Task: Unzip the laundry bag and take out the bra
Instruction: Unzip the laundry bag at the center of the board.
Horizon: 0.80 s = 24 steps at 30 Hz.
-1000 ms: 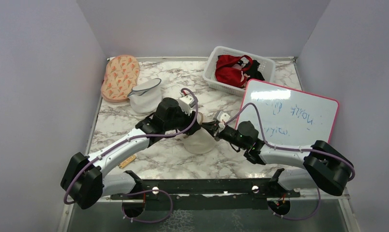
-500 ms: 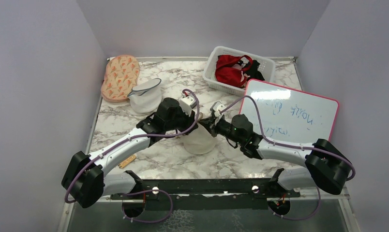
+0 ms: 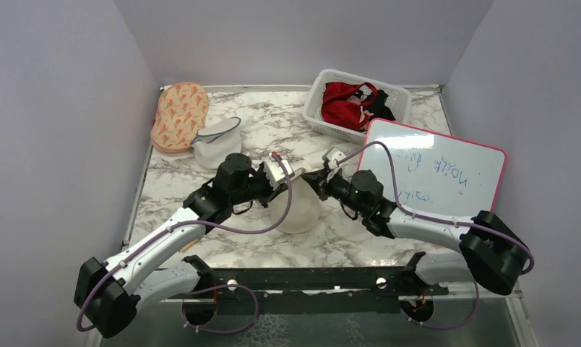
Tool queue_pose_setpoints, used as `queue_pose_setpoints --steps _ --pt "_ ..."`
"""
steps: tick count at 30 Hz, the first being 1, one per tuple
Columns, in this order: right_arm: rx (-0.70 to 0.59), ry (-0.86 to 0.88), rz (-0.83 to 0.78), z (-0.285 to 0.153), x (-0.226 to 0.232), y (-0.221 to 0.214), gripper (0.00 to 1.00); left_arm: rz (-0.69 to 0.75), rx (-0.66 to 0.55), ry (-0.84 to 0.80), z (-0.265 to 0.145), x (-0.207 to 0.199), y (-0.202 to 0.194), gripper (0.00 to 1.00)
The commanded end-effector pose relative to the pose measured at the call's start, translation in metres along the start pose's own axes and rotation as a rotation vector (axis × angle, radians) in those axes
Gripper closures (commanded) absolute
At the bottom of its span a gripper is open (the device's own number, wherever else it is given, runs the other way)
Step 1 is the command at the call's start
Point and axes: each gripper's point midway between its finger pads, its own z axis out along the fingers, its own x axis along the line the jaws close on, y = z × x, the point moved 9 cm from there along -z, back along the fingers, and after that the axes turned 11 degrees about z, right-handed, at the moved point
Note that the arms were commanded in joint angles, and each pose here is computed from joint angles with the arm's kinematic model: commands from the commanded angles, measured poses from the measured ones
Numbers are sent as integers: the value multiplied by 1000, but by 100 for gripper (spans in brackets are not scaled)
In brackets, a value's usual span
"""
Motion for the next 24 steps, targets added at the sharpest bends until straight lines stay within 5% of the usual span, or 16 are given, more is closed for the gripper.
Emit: queue_pose_setpoints --steps 1,8,13,18,24 --pt "-7 -121 67 -10 -25 -3 99 248 -96 7 -16 3 14 100" --pt "16 -151 135 -9 -42 -6 99 242 -87 127 -26 8 12 100" --pt "33 27 82 -10 -29 -5 99 139 -63 215 -27 9 2 100" --pt "26 122 69 -11 -21 -4 99 14 -69 224 -21 7 2 78" --pt "17 175 63 -14 -16 -1 99 -45 -60 215 -7 10 5 70"
